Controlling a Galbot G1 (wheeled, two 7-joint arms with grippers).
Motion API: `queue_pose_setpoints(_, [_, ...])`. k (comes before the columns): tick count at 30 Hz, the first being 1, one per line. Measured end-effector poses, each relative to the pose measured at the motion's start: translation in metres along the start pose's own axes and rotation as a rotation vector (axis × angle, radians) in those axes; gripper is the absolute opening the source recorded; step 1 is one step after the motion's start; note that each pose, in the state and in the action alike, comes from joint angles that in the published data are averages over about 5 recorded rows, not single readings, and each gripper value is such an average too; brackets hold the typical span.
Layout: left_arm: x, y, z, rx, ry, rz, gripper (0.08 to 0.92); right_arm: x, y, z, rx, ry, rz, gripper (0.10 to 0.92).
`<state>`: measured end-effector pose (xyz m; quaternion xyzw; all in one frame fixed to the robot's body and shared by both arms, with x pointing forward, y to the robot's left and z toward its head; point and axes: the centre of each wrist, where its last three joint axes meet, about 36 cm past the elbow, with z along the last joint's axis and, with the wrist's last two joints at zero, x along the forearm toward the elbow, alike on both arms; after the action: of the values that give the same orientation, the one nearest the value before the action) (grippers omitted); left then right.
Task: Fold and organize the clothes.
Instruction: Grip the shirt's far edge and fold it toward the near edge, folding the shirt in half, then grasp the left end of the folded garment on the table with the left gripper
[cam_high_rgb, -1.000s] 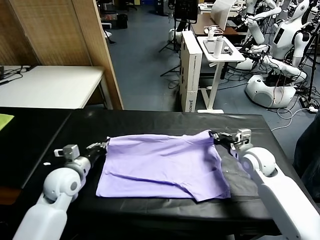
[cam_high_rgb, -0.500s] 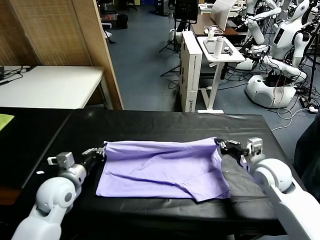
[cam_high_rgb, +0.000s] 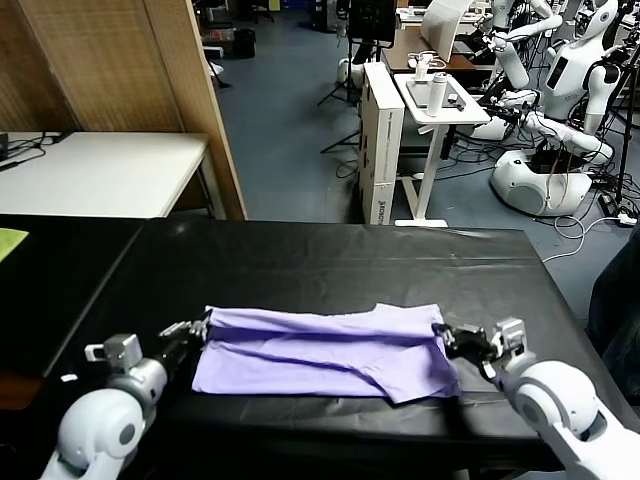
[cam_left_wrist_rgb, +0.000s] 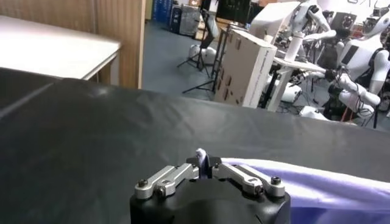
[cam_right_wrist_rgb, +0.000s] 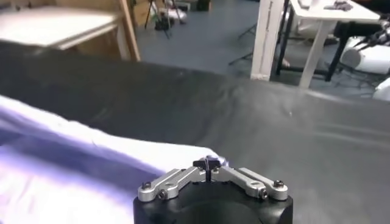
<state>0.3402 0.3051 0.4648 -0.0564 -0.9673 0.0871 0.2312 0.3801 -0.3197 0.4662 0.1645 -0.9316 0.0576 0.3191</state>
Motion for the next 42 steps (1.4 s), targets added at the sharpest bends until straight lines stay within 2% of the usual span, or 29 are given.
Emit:
queue_pose_setpoints(7, [0.012,-0.003,0.017,0.005,0.038,-0.017,0.226,-0.003,-0.001,0.006,-0.007,0.023,0.002,0.139])
queue_pose_setpoints(15, [0.015,0.000,0.032,0.017,0.067,-0.041,0.227,-0.005,-0.003,0.008,-0.021,0.029,-0.004,0.145])
queue_pose_setpoints(18, [0.017,0.000,0.032,0.020,0.076,-0.045,0.238,-0.003,-0.003,0.006,-0.023,0.022,-0.007,0.239])
queue_pose_setpoints(19, [0.018,-0.001,0.032,0.020,0.078,-0.047,0.256,-0.002,-0.003,0.005,-0.022,0.017,-0.008,0.292])
queue_pose_setpoints(22, [0.021,-0.003,0.030,0.017,0.074,-0.056,0.382,0.002,-0.003,0.001,-0.023,-0.001,-0.010,0.479])
queue_pose_setpoints(26, [0.025,-0.003,0.023,0.010,0.047,-0.075,0.642,0.004,-0.006,-0.006,-0.037,-0.038,-0.007,0.739])
queue_pose_setpoints(29, [0.024,0.001,0.015,0.002,0.022,-0.090,0.823,0.003,-0.010,-0.010,-0.052,-0.068,0.001,0.867])
queue_pose_setpoints(31, [0.022,0.004,0.010,-0.002,0.008,-0.098,0.886,0.002,-0.012,-0.012,-0.063,-0.080,0.008,0.894])
queue_pose_setpoints(33, [0.017,0.006,0.007,-0.005,-0.001,-0.103,0.901,-0.001,-0.012,-0.013,-0.076,-0.088,0.017,0.904])
queue_pose_setpoints(38, [-0.002,0.003,0.005,-0.005,-0.019,-0.100,0.907,-0.013,-0.012,-0.013,-0.117,-0.104,0.039,0.907])
queue_pose_setpoints(42, [-0.020,0.000,0.006,0.010,-0.013,-0.085,0.907,-0.026,-0.012,-0.014,-0.159,-0.112,0.044,0.907])
